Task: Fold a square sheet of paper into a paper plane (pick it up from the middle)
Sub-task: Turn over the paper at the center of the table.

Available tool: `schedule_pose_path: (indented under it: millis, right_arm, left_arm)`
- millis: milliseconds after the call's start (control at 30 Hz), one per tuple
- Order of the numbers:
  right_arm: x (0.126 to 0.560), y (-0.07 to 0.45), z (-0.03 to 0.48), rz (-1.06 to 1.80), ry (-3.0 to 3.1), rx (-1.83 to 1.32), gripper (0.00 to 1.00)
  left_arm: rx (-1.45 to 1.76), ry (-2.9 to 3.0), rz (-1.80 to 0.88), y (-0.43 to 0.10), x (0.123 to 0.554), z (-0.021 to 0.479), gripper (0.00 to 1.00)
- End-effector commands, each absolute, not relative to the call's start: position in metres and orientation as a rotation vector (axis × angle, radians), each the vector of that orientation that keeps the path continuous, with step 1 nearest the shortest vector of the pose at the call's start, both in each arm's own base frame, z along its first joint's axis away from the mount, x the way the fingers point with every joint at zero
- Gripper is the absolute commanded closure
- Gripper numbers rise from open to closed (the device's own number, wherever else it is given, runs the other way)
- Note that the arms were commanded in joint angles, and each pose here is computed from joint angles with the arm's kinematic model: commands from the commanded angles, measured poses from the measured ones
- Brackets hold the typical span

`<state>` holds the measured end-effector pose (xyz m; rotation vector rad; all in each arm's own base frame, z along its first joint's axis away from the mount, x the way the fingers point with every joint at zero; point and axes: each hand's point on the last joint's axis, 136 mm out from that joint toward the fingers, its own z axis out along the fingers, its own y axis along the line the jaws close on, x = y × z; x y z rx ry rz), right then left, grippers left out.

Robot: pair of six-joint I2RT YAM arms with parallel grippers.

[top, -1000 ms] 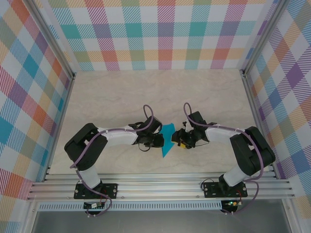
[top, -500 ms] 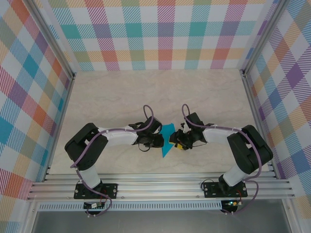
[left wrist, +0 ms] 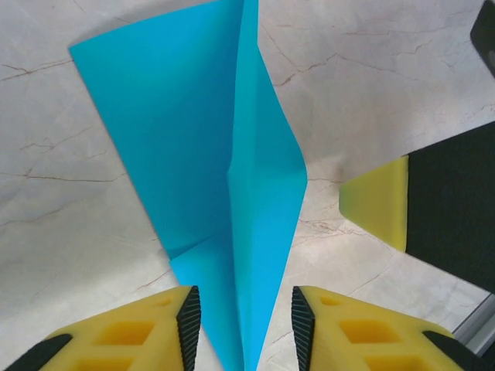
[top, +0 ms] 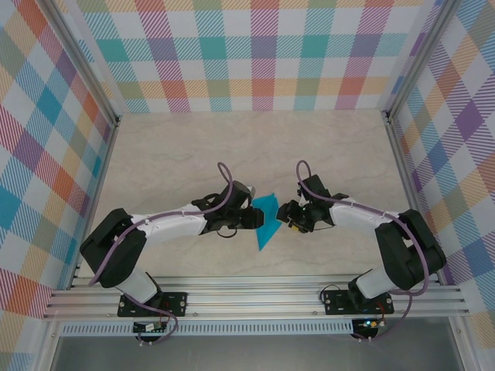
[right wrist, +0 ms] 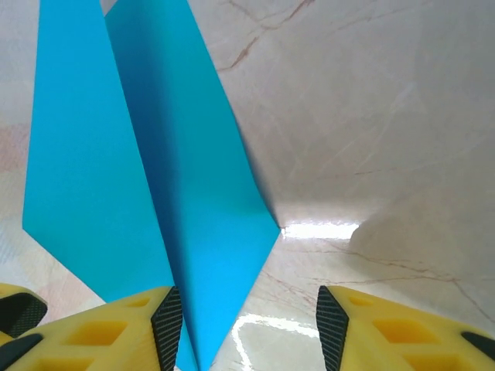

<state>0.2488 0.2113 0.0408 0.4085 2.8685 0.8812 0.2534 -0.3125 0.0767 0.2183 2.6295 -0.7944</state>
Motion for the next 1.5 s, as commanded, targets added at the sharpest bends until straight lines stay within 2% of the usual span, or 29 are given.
schedule_pose_path:
  millis: [0,233,467,933,1267,1467]
  right_arm:
    - [0.251,0.209,0.046,0.877,2.86,0.395,0.48]
    - [0.253,0.221,0.049,0.958,2.867,0.333,0.48]
    - [0.262,0.221,0.041,0.886,2.898,0.306,0.46]
    - [0.285,0.229,0.027,0.819,2.931,0.294,0.48]
    - [0.27,0.247,0.03,1.014,2.96,0.184,0.52]
    - [0.263,0.248,0.031,1.034,2.969,0.156,0.52]
  left_arm:
    - [0.24,2.664,-0.769,-0.32,0.254,0.065,0.59]
    - [0.237,2.713,-0.686,-0.317,0.256,0.042,0.62]
    - [0.235,2.752,-0.645,-0.311,0.253,0.026,0.71]
    - [0.233,2.806,-0.607,-0.304,0.245,0.006,0.75]
    - [0.229,2.811,-0.631,-0.304,0.241,0.004,0.76]
    - [0.211,2.808,-0.683,-0.306,0.238,0.004,0.77]
